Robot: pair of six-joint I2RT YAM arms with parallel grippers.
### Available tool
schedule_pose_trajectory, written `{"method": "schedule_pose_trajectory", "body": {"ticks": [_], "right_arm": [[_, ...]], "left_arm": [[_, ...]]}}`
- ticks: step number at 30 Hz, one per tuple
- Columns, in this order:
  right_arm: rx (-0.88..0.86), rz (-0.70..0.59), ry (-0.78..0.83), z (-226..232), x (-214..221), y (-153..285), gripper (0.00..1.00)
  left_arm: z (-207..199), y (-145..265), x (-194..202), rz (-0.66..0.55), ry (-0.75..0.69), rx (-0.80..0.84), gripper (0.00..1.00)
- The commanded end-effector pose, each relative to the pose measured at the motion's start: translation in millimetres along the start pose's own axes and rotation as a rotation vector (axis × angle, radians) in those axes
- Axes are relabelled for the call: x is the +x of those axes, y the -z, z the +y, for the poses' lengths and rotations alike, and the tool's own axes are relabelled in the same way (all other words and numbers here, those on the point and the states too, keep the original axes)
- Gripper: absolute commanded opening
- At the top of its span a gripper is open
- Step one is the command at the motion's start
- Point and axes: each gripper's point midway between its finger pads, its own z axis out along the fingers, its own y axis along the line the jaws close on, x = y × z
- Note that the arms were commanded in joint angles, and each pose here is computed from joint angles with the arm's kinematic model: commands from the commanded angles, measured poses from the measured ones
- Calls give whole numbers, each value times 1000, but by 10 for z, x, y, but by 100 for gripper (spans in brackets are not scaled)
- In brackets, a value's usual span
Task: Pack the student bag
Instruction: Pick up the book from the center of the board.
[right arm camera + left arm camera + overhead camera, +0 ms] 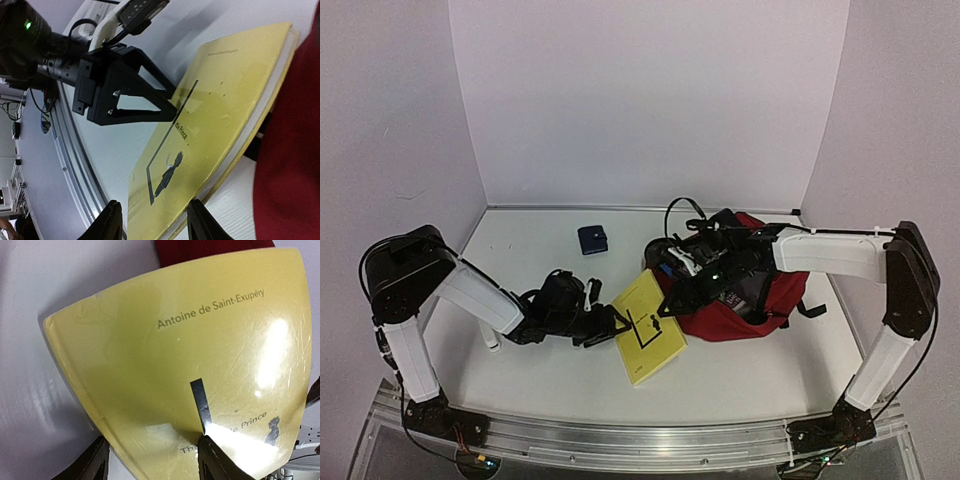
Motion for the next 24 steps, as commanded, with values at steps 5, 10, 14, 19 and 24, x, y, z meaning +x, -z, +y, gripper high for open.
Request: {"method": "schedule_pose_trajectory", "body": {"ticks": [5, 10, 14, 19, 24], "right_arm": [[285, -124, 19, -769, -360, 391, 61], [347, -56, -17, -1032, -135, 518, 65], [344, 16, -21, -1041, 102, 521, 63], [336, 119, -52, -1087, 457, 432, 60], [396, 185, -83, -1284, 671, 401, 60]], "left_arm": [[-504, -422, -108, 32, -84, 121, 61], [-452, -595, -100, 44, -60, 127, 61], [-410, -655, -78, 51, -49, 127, 61], [-386, -675, -59, 57, -43, 127, 61], [-400, -673, -63, 59, -46, 129, 61]]}}
